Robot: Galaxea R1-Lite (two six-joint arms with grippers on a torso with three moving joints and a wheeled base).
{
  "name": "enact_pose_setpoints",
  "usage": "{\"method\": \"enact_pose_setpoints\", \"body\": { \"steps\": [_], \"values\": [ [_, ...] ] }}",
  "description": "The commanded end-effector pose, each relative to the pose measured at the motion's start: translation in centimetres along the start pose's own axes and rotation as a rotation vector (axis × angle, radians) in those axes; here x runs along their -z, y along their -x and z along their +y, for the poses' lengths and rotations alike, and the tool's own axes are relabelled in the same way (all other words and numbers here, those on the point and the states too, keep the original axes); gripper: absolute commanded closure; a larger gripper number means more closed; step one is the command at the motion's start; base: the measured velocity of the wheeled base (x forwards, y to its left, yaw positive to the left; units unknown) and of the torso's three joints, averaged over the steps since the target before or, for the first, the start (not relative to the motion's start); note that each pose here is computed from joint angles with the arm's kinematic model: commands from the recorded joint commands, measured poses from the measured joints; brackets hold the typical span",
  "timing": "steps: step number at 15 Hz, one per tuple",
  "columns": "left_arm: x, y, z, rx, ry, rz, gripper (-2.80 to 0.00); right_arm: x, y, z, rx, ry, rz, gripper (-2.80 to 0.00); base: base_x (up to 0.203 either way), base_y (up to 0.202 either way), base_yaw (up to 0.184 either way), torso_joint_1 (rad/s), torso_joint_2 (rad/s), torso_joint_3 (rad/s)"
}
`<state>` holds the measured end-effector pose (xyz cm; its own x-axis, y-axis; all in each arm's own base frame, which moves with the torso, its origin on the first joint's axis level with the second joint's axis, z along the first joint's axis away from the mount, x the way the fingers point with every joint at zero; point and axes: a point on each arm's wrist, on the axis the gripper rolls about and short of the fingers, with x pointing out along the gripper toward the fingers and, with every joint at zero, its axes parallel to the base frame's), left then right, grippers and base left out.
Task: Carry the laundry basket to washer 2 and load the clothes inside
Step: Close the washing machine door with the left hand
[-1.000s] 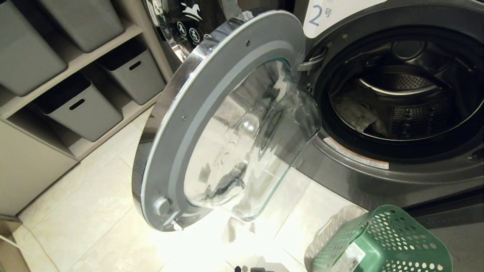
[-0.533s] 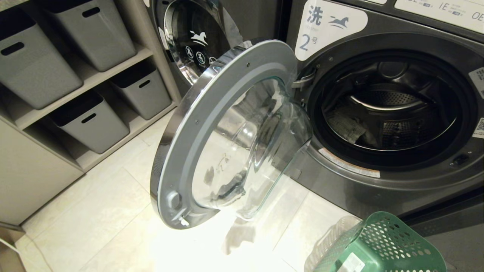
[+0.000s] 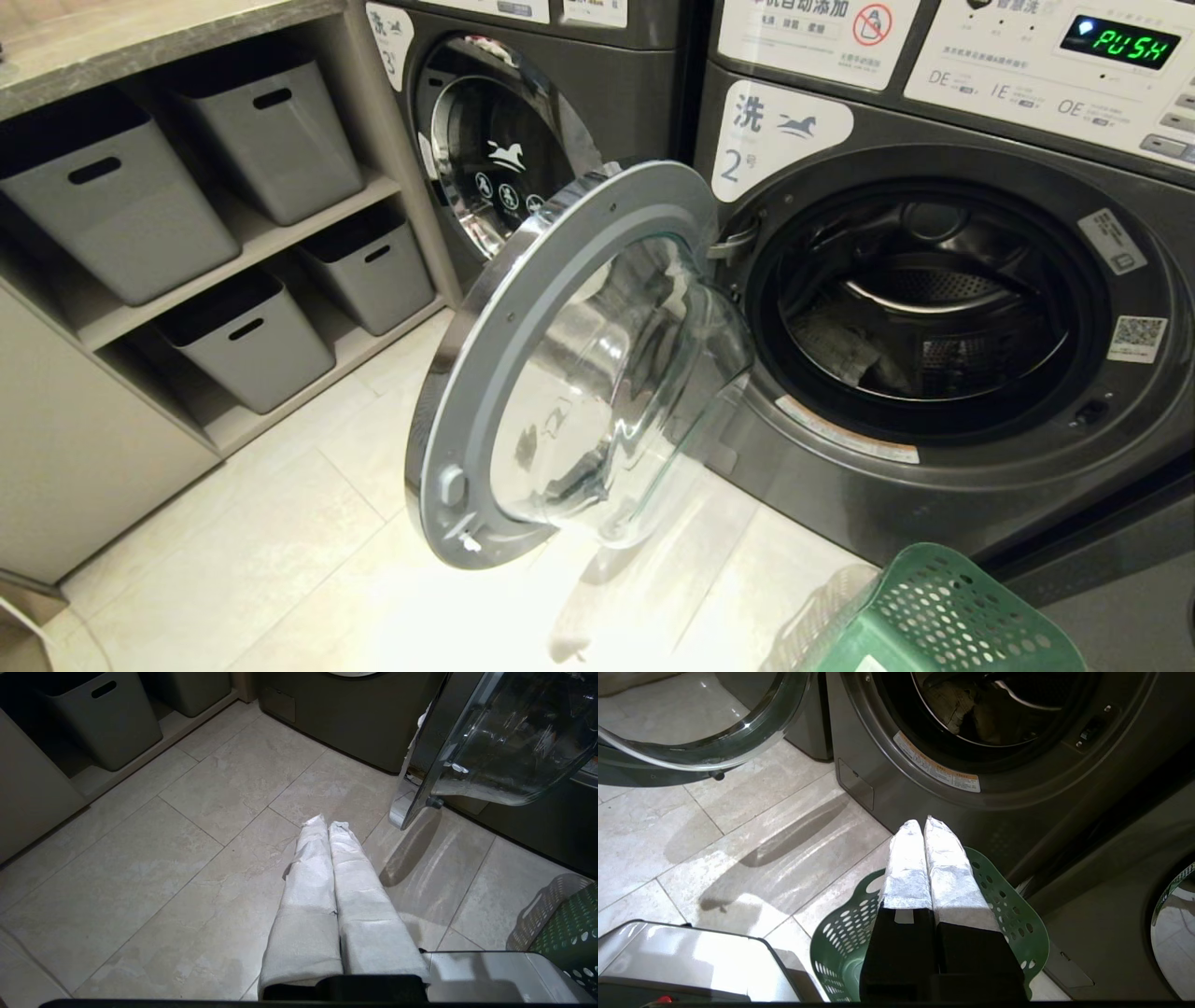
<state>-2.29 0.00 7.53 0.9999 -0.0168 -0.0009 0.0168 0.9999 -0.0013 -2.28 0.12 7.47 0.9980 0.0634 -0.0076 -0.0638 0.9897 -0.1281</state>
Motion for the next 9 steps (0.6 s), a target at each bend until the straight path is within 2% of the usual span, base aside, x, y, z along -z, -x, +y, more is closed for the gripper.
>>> {"method": "enact_pose_setpoints", "body": {
  "steps": [1, 6, 9],
  "values": [
    [0.0, -0.01, 0.0, 0.0, 0.0, 0.001, 0.0, 0.0, -0.01, 0.0, -0.001, 0.001, 0.001, 0.0, 0.0, 0.0, 0.0, -0.002, 0.0, 0.208],
    [0.0, -0.01, 0.0, 0.0, 0.0, 0.001, 0.0, 0.0, -0.01, 0.0, -0.001, 0.0, 0.001, 0.0, 0.0, 0.0, 0.0, 0.005, 0.0, 0.204],
    [0.0, -0.01, 0.0, 0.0, -0.01, 0.001, 0.0, 0.0, -0.01, 0.0, -0.001, 0.0, 0.001, 0.0, 0.0, 0.0, 0.0, 0.001, 0.0, 0.093]
  ]
}}
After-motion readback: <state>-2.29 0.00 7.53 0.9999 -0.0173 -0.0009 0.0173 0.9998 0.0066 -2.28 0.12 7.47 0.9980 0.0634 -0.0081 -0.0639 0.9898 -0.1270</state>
